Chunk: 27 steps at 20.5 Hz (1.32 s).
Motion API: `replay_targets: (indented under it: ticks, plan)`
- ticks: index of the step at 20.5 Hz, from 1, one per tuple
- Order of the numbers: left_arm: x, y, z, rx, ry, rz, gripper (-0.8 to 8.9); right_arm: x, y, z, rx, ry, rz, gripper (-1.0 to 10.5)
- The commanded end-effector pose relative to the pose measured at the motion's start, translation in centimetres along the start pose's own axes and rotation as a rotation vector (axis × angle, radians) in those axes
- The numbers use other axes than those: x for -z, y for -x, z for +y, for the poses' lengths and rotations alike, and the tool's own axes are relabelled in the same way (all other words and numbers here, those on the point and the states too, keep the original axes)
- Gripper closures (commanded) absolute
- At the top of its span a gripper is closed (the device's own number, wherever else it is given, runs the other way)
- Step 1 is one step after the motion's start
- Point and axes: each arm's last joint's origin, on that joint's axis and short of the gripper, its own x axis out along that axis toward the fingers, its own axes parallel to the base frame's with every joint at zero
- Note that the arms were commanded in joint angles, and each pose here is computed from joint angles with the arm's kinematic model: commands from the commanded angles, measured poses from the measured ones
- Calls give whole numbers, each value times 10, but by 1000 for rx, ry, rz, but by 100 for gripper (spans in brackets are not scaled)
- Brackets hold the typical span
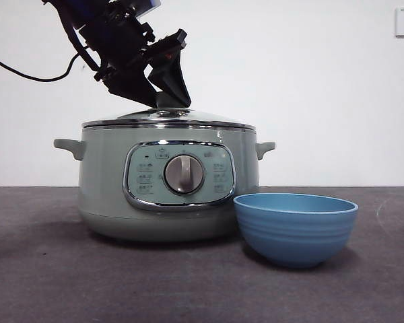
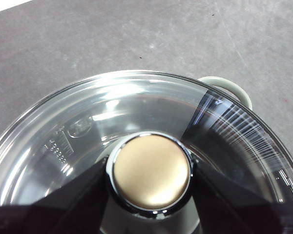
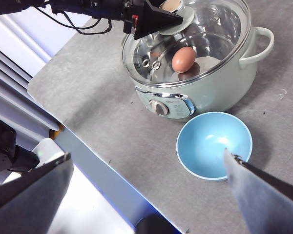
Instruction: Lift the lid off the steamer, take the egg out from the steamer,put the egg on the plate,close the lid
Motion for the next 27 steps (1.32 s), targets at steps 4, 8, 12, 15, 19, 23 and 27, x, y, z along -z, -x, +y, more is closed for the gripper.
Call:
replay_targets:
  ticks: [4, 8, 12, 15, 19, 23, 27]
  plan:
    - [2, -3, -1, 5, -3, 14, 822, 0, 0, 0, -3, 9, -4, 412]
    - [-2, 4, -2, 3, -7, -15, 822, 0, 0, 0, -2, 9, -4, 414]
    - [-15, 22, -4, -3, -20, -83, 822, -1, 0, 0, -2, 10, -6, 414]
    - [-30, 42, -6, -9, -31, -139, 822, -3, -1, -1, 0, 12, -19, 414]
    - [-53, 76, -11, -14, -41, -192, 822, -7, -4, -5, 1, 5, -27, 414]
    - [-64, 136, -21, -31, -49, -271, 822, -18, -14, -14, -3, -50, -53, 413]
    - [-56, 208, -34, -81, -51, -331, 822, -34, -31, -21, -42, -65, -91, 413]
